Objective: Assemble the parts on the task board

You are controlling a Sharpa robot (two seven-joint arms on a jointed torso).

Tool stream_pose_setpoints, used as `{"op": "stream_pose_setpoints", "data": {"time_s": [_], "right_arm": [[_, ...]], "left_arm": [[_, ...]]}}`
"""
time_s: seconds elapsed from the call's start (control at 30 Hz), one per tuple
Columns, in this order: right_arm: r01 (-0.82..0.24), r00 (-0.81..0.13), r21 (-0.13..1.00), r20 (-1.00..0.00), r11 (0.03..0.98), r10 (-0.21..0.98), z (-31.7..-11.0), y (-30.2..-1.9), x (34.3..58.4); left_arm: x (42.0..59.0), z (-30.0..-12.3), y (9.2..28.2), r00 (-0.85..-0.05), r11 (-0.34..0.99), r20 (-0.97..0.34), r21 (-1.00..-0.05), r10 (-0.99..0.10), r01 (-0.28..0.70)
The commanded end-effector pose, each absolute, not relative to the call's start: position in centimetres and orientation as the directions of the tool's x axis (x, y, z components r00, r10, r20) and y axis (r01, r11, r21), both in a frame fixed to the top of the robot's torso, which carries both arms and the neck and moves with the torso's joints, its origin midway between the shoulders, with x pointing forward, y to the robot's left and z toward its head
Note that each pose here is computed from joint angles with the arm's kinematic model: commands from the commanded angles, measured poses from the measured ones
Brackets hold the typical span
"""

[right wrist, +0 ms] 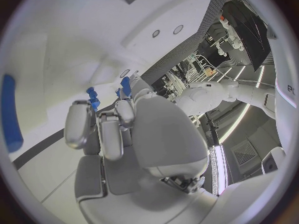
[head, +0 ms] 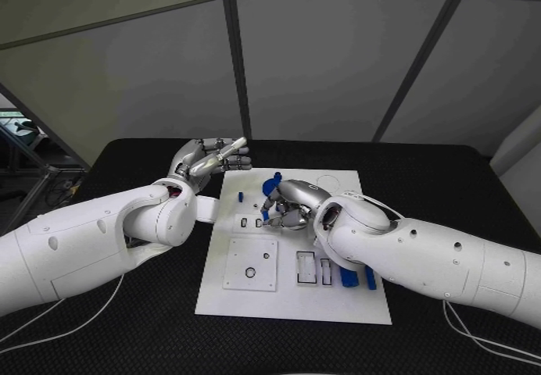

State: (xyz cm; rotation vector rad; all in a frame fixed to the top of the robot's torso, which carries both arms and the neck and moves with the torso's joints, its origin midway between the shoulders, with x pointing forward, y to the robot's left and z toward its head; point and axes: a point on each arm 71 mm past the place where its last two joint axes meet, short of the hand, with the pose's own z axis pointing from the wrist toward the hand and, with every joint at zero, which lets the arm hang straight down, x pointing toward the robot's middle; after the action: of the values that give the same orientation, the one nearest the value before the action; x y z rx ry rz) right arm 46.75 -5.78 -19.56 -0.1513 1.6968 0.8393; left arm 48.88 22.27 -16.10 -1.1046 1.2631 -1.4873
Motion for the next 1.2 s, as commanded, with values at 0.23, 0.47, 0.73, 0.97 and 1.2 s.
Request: {"op": "stream_pose_setpoints", "data": {"time_s": [0.23,0.47,0.73,0.97,1.2], "right_arm": [[-0.523,-0.320,0.403,-0.910,0.751,0.266,-20.5,-5.5,46.7],[-0.520,-0.322,0.400,-0.910,0.755,0.260,-20.8,-5.4,46.8],[-0.517,-0.319,0.387,-0.915,0.764,0.248,-21.0,-5.6,46.9],[-0.516,-0.321,0.376,-0.918,0.770,0.234,-21.0,-5.6,47.0],[-0.517,-0.322,0.366,-0.921,0.774,0.220,-21.1,-5.6,46.9]], "left_arm": [[48.9,-15.9,22.0,-0.243,-0.111,0.089,-0.991,-0.966,0.079],[48.9,-15.9,22.0,-0.244,-0.112,0.090,-0.991,-0.966,0.078],[48.9,-15.9,22.0,-0.244,-0.112,0.090,-0.991,-0.966,0.078],[48.9,-15.9,22.0,-0.245,-0.112,0.090,-0.991,-0.965,0.077],[48.9,-15.9,22.0,-0.245,-0.112,0.090,-0.991,-0.965,0.077]]}}
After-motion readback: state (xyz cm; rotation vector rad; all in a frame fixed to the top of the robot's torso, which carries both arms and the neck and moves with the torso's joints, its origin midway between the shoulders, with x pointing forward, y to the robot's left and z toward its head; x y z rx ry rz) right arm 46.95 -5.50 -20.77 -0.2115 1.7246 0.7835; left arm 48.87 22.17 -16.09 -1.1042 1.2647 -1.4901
